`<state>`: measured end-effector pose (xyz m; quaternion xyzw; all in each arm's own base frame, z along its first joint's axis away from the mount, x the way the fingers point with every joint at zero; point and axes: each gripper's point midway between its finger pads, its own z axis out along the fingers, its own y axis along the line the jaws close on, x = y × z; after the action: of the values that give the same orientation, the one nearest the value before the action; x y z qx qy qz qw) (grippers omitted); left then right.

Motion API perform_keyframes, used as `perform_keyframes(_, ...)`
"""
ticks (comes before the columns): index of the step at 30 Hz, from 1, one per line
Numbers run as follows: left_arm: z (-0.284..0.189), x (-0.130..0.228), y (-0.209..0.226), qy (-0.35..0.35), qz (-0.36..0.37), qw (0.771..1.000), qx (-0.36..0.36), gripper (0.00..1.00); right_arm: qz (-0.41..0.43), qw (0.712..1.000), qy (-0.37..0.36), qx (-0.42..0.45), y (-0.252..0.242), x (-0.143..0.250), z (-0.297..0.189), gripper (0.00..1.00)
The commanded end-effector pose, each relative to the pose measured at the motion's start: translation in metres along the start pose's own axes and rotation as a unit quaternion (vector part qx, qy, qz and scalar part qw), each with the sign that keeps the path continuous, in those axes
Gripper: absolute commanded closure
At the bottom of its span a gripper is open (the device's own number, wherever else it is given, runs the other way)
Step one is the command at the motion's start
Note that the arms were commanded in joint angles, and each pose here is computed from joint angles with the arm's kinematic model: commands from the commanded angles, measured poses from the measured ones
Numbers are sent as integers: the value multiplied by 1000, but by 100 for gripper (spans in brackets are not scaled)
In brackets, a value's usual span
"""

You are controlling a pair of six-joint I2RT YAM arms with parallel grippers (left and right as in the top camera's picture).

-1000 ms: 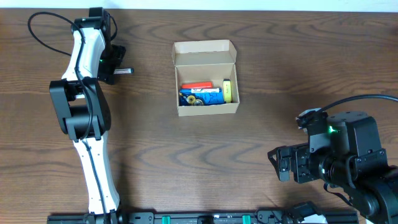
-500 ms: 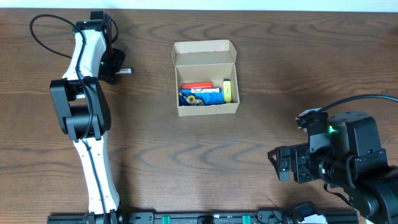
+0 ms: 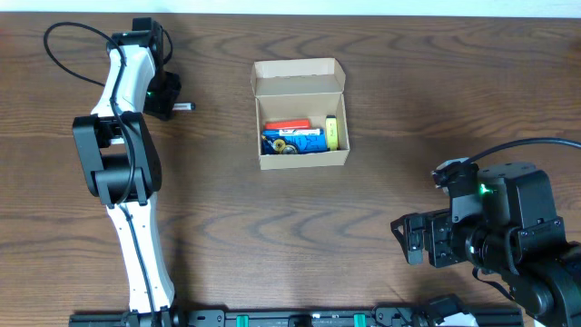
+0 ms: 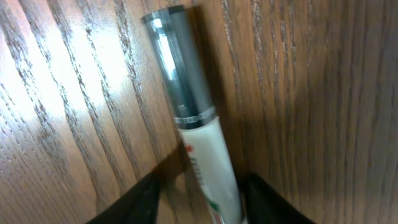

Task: Pack container
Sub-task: 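Grasp the black-capped marker with the left gripper, then carry the marker with the left gripper over the box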

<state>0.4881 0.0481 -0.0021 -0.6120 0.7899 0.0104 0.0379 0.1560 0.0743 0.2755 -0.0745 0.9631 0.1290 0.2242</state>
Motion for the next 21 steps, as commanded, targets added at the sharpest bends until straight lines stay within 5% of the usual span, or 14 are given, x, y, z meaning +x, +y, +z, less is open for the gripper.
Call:
perform_keyframes(1,20,4,16,5,12,999,-35,62,9,1000,1,-2,0,0,0,1)
perform_keyframes(10,17,12,29,25,39,997,-60,95,9,1000,1,-2,0,0,0,1)
perform_keyframes(16,-14,15,35,30,81,994,-70,94,9,1000,1,-2,0,0,0,1)
perform_keyframes(21,-72,19,9,-6,180,984,-4,94,9,1000,1,-2,0,0,0,1)
